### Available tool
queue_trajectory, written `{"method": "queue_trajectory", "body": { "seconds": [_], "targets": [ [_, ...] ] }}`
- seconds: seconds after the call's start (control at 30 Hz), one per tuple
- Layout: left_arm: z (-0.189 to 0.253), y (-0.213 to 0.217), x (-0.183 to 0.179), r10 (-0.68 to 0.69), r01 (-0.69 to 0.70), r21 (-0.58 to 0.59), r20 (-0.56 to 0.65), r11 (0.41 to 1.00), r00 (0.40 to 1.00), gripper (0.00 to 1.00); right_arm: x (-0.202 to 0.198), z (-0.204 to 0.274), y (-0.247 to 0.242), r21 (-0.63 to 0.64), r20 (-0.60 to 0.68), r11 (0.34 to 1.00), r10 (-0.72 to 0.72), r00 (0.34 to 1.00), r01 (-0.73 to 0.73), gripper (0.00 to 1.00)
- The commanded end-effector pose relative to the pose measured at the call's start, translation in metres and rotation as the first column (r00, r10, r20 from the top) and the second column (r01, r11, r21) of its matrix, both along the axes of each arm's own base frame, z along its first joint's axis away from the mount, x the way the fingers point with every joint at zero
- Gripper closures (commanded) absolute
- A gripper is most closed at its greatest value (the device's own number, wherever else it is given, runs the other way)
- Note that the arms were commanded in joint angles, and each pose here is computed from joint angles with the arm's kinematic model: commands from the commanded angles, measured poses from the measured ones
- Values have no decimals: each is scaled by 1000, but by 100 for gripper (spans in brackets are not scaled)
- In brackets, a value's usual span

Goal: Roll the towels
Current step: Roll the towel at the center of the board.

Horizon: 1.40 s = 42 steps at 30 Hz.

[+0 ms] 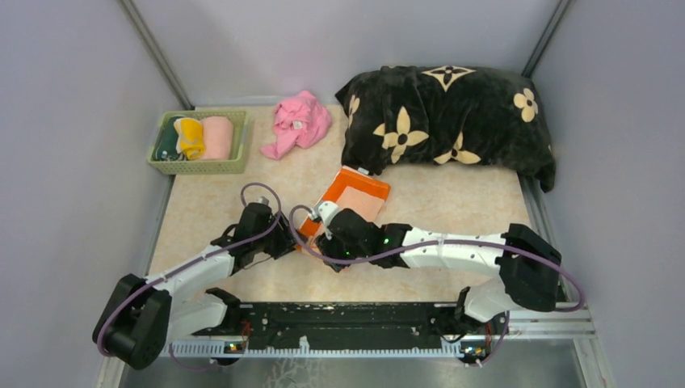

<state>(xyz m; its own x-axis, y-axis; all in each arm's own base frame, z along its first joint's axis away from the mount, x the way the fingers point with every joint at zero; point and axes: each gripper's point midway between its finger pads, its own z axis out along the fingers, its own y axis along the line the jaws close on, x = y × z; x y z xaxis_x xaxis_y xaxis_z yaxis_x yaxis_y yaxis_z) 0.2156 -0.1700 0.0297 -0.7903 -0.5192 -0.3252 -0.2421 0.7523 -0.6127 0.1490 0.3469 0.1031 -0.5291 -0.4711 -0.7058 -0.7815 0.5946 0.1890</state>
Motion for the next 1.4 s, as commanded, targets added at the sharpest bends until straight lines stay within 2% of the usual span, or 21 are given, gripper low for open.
{"method": "queue_trajectory", "body": {
  "seconds": [0.0, 0.3, 0.5, 0.73, 0.83, 0.9, 1.1, 1.2, 1.37],
  "targets": [
    [-22, 13, -14, 7, -2, 76, -77, 997, 997, 41, 12, 19, 21, -6, 169, 999, 47, 984, -47, 55],
    [-25, 15, -13, 8, 0, 93, -83, 996, 997, 41, 24, -30, 15, -178, 205, 983, 74, 976, -37, 52],
    [-28, 14, -8, 3, 7, 107, -87, 994, 996, 40, 9, -77, -2, -329, 162, 941, 139, 977, -79, 51],
    [-40, 14, -8, -3, 18, 116, -134, 993, 991, 39, 2, -113, -24, -499, 161, 865, 161, 974, -60, 56],
    [-40, 15, -9, -4, 20, 104, -148, 994, 989, 39, -5, -121, -27, -521, 132, 851, 162, 978, -70, 66],
    [-34, 17, -9, 2, 12, 102, -136, 995, 991, 37, -13, -116, -19, -477, 95, 873, 168, 981, -103, 74],
    [-1, 25, -6, 23, -18, 104, -47, 994, 999, 26, -38, -83, 24, -210, -46, 957, 196, 980, -201, 96],
    [13, 28, -10, 38, -37, 87, -15, 996, 999, 22, -41, -76, 36, -90, -141, 979, 167, 976, -181, 99],
    [28, 32, -23, 50, -50, 48, 6, 998, 999, 18, -36, -72, 38, 97, -334, 994, 84, 939, -54, 100]
  ]
}}
